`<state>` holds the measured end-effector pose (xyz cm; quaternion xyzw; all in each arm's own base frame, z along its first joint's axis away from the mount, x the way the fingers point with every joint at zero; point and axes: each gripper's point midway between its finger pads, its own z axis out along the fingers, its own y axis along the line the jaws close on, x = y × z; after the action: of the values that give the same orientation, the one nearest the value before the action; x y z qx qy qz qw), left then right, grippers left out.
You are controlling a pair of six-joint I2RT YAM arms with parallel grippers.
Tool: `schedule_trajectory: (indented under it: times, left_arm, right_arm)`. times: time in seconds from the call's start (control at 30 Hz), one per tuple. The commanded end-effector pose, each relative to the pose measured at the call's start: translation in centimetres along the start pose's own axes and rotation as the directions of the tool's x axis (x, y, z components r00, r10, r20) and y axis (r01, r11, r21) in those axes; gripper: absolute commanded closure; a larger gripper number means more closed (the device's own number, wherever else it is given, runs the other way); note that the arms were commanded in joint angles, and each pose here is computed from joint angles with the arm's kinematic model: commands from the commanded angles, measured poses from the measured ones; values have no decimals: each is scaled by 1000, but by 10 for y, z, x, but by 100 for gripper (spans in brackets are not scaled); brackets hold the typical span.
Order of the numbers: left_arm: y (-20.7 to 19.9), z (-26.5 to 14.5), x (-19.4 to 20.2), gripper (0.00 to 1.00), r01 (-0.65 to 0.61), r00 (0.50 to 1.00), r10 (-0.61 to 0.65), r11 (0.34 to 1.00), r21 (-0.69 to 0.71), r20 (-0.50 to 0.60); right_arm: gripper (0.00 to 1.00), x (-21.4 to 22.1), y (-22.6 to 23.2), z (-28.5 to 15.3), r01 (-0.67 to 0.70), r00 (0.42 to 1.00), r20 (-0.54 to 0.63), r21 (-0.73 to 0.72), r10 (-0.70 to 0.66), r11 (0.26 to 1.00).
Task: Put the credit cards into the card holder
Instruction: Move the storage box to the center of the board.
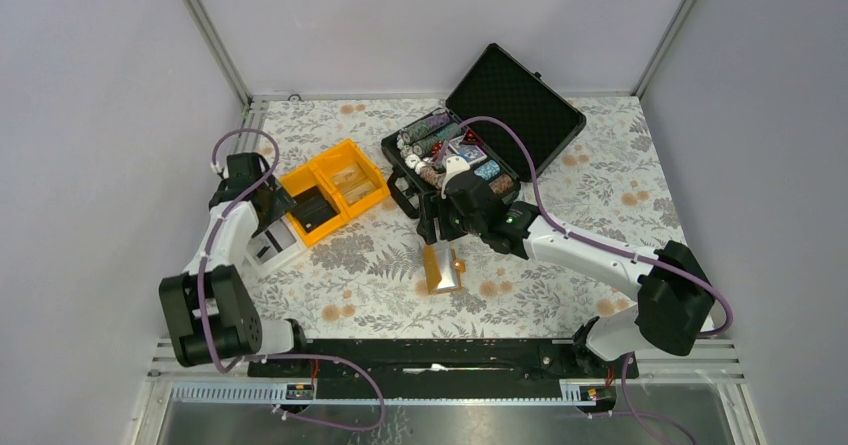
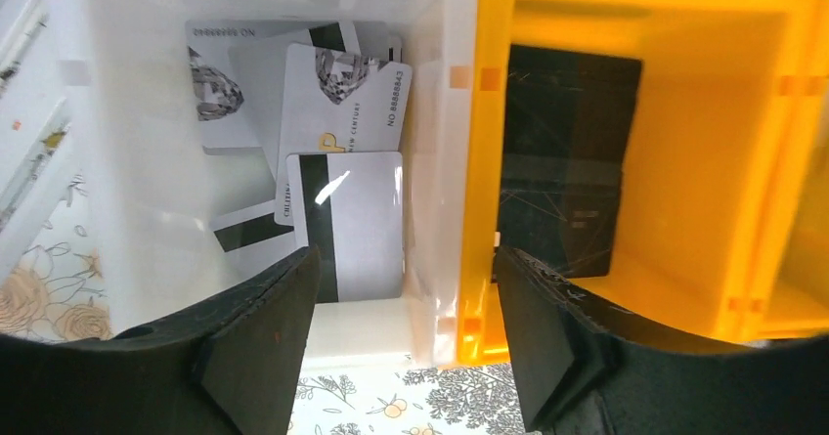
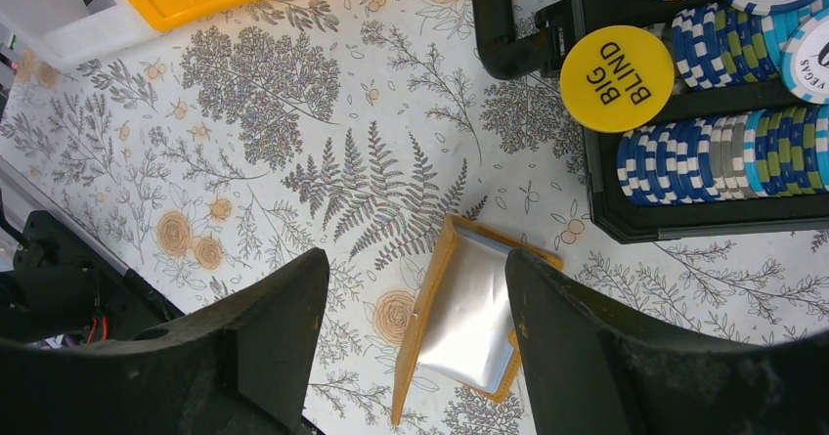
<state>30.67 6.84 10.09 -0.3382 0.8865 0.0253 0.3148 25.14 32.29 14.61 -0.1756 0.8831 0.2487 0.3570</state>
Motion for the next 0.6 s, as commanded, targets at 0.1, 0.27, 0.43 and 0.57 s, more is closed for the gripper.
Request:
schedule_trajectory:
  times: [0.1, 0.27, 0.43, 0.57]
  left_arm:
    - [-15, 19, -2, 48, -18, 998, 22, 999, 49, -67]
    - [-1, 25, 14, 77, -84, 989, 84, 996, 7, -125]
    - [1, 21, 21, 96, -119, 983, 120, 993, 11, -136]
    - [-9, 17, 31, 100, -170, 975, 174, 985, 43, -138]
  right_arm:
    - [26, -19, 1, -10, -8, 997, 77, -17, 10, 1000]
    - [25, -18, -2, -10, -9, 997, 83, -8, 9, 1000]
    - [24, -15, -19, -7, -23, 997, 80, 37, 20, 999]
    - [24, -12, -29, -3, -31, 997, 68, 59, 26, 998]
